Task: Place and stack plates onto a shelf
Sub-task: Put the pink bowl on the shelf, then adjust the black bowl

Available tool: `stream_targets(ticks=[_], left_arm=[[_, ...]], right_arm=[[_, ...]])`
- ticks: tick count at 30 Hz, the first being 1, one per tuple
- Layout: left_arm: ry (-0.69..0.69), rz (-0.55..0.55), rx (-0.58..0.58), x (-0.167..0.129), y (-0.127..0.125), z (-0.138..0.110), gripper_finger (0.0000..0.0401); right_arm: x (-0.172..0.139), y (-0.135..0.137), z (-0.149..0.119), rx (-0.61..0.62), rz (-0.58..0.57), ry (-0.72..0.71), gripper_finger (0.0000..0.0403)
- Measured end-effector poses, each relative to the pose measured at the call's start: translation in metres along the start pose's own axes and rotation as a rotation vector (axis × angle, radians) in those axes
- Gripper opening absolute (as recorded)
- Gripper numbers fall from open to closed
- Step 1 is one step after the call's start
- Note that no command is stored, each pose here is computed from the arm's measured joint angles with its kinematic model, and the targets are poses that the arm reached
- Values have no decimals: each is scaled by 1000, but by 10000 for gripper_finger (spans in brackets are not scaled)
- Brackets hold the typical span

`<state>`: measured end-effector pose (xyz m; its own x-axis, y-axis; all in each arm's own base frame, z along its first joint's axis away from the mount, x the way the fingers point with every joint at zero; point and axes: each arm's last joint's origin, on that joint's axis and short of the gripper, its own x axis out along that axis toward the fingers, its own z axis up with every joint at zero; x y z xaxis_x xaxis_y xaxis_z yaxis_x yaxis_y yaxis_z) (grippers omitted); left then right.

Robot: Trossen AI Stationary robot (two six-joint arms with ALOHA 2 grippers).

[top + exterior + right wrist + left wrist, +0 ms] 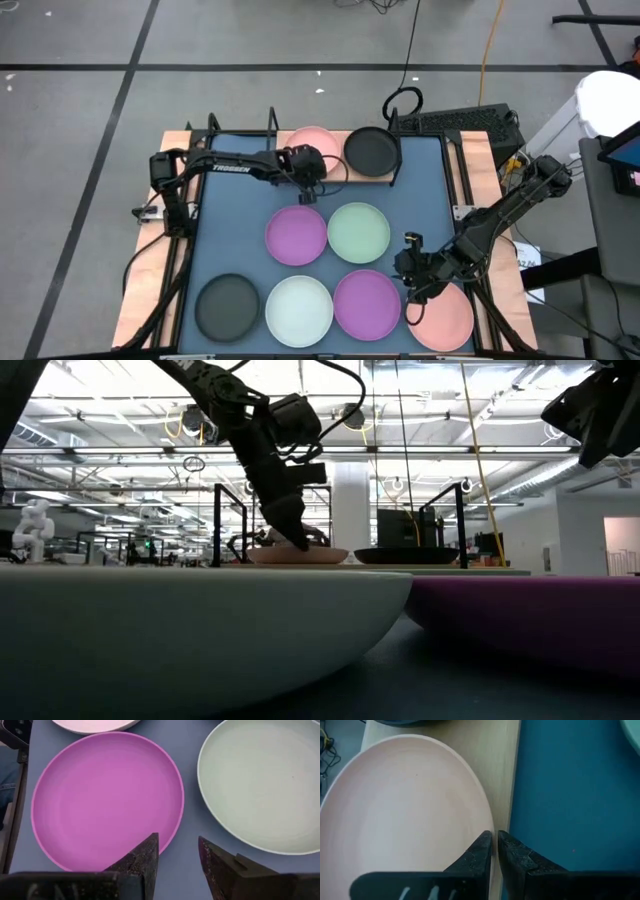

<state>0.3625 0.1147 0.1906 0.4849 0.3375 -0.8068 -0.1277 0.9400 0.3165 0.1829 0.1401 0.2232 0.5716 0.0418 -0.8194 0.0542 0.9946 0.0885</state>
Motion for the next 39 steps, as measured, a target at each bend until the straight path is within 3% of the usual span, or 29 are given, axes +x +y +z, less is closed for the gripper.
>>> stream_targets(ticks=[11,20,23,28,34,37,39], left_arm=[[-22,-7,-85,-9,-5,4,46],[-115,-22,-136,-59,-14,16,46],[-127,-44,-151,-77,-22,17,46],[-153,-94,-148,-96,-45,20,47],[-142,-146,-149,-104,-70,21,47],[-128,-158,-134,-106,-77,20,47],[-119,-162,-128,-106,-79,19,47]], right_arm=[[0,-3,2,-37,-86,-69,121],[7,-9,4,-61,-153,-141,121],[13,-20,7,-27,-238,-176,121],[20,-50,26,10,-364,-194,121],[7,-110,81,29,-532,-260,118],[-7,-147,105,61,-532,-274,103],[-12,-174,115,150,-528,-295,87]])
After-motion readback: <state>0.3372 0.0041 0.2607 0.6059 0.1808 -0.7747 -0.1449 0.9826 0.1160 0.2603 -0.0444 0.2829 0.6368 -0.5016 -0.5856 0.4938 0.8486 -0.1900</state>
